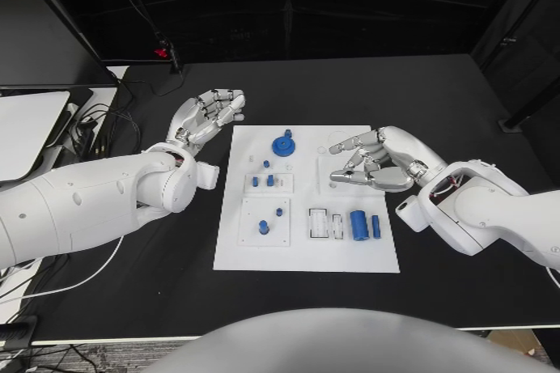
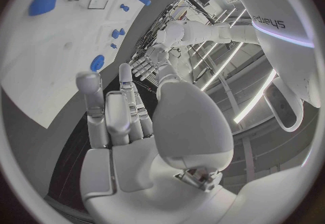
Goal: Assemble the parts on the task board
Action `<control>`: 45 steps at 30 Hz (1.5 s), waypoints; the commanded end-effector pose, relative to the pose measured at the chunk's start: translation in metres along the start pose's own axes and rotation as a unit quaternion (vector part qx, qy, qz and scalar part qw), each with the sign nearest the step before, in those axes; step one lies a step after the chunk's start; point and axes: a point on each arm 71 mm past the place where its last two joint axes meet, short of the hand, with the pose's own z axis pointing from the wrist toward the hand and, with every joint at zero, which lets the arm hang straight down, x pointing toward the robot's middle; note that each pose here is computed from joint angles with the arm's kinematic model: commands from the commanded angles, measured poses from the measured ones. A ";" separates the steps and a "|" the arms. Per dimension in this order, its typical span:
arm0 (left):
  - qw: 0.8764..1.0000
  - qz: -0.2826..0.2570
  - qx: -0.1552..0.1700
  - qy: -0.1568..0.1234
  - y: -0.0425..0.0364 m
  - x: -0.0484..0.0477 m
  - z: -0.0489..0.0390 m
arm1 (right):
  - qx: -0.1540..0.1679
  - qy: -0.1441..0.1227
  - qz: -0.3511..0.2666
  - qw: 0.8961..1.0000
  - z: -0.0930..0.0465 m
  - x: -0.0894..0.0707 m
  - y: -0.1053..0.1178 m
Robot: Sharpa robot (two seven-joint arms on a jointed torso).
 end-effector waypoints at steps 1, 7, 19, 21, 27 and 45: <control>0.998 0.000 0.066 0.000 -0.0102 0.0019 0.0009 | 0.046 0.028 0.036 0.998 -0.008 -0.002 -0.008; 0.998 0.000 0.066 0.000 -0.0103 0.0037 0.0016 | 0.097 0.026 0.024 0.995 -0.027 -0.015 -0.022; 0.998 0.001 0.066 0.000 -0.0099 0.0044 0.0029 | 0.192 0.021 -0.033 0.981 -0.053 -0.016 -0.038; 0.998 0.001 0.066 0.000 -0.0099 0.0037 0.0026 | 0.203 0.023 -0.035 0.978 -0.055 -0.014 -0.040; 0.998 0.003 0.065 -0.003 -0.0097 0.0005 0.0016 | 0.243 0.043 -0.067 0.967 -0.057 -0.007 -0.042; 0.998 0.002 0.064 -0.002 -0.0094 -0.0014 0.0008 | 0.273 0.095 -0.155 0.945 -0.048 0.021 -0.031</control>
